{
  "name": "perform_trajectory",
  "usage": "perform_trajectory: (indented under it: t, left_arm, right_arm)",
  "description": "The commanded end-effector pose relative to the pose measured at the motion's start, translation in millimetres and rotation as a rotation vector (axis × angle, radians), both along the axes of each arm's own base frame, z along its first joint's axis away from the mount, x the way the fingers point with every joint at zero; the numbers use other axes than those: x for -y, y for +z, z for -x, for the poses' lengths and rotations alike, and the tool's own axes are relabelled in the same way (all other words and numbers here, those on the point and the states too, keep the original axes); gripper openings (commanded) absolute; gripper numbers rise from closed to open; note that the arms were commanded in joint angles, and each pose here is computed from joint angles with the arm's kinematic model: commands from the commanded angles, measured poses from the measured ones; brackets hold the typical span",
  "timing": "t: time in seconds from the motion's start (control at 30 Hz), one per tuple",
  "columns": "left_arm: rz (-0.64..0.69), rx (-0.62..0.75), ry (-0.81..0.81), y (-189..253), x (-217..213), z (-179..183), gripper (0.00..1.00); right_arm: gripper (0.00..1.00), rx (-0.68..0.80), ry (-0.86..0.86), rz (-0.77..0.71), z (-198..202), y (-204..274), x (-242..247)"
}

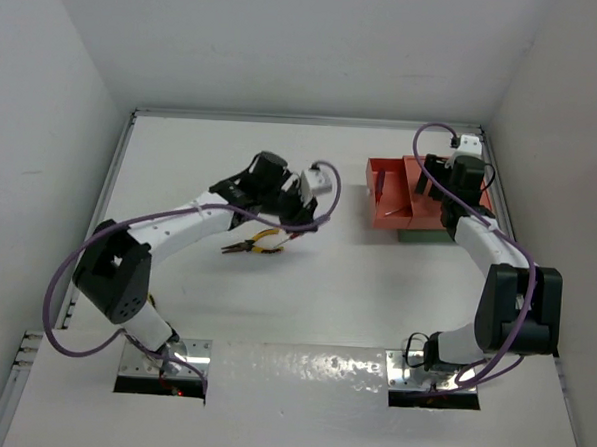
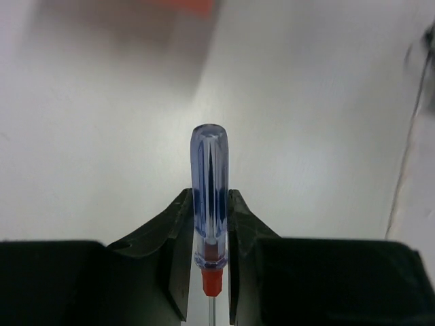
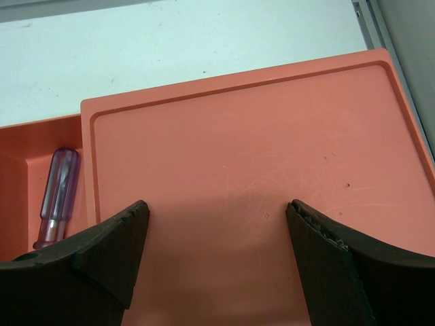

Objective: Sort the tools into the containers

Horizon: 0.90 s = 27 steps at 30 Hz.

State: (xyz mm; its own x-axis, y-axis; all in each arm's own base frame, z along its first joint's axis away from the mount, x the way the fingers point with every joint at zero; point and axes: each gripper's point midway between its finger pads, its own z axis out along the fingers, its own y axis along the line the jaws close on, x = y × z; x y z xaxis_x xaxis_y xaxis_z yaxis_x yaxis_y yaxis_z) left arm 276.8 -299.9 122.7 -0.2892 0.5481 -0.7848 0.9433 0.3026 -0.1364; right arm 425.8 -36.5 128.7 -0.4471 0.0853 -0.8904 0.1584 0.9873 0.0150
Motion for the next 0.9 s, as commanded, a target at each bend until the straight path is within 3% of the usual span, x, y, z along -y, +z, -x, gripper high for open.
perform_trajectory:
  t: [0.0, 0.13, 0.23, 0.27, 0.3, 0.37, 0.47, 0.57, 0.73, 0.87]
  left_arm:
    - [0.391, 0.105, 0.125, 140.8, 50.7, -47.7, 0.0]
    - [0.546, -0.085, 0.182, 163.6, 100.5, -84.9, 0.0]
    - [0.604, -0.132, 0.194, 178.2, 137.1, -114.8, 0.0]
    - [0.654, -0.091, 0.19, 207.0, 146.7, -126.1, 0.0]
    - [0.635, -0.128, 0.208, 182.1, 162.2, -138.1, 0.0]
    - [0.69, -0.07, 0.224, 204.4, 175.0, -155.0, 0.0]
    - [0.751, -0.078, 0.265, 188.4, 195.5, -179.3, 0.0]
    - [0.825, -0.123, 0.29, 190.8, 202.5, -189.1, 0.0]
    - [0.933, -0.333, 0.293, 166.2, 218.6, -185.9, 0.0]
    - [0.906, -0.379, 0.328, 133.7, 226.0, -185.6, 0.0]
  right_arm:
    - [0.81, -0.381, -0.025, -0.111, 68.6, -101.3, -13.6]
    - [0.8, -0.336, -0.076, -0.172, 60.8, -94.4, -16.0]
    - [0.8, -0.306, -0.104, -0.194, 54.2, -86.8, -15.2]
    - [0.8, -0.302, -0.112, -0.195, 52.9, -85.3, -14.3]
    - [0.8, -0.293, -0.132, -0.191, 51.4, -81.7, -11.4]
    - [0.8, -0.277, -0.145, -0.19, 48.6, -75.9, -9.3]
    - [0.8, -0.244, -0.169, -0.194, 47.0, -68.3, -6.5]
    - [0.8, -0.232, -0.186, -0.19, 50.8, -67.4, -4.0]
    - [0.8, -0.229, -0.195, -0.189, 52.4, -74.7, -2.9]
    - [0.8, -0.247, -0.187, -0.186, 54.0, -80.5, -3.8]
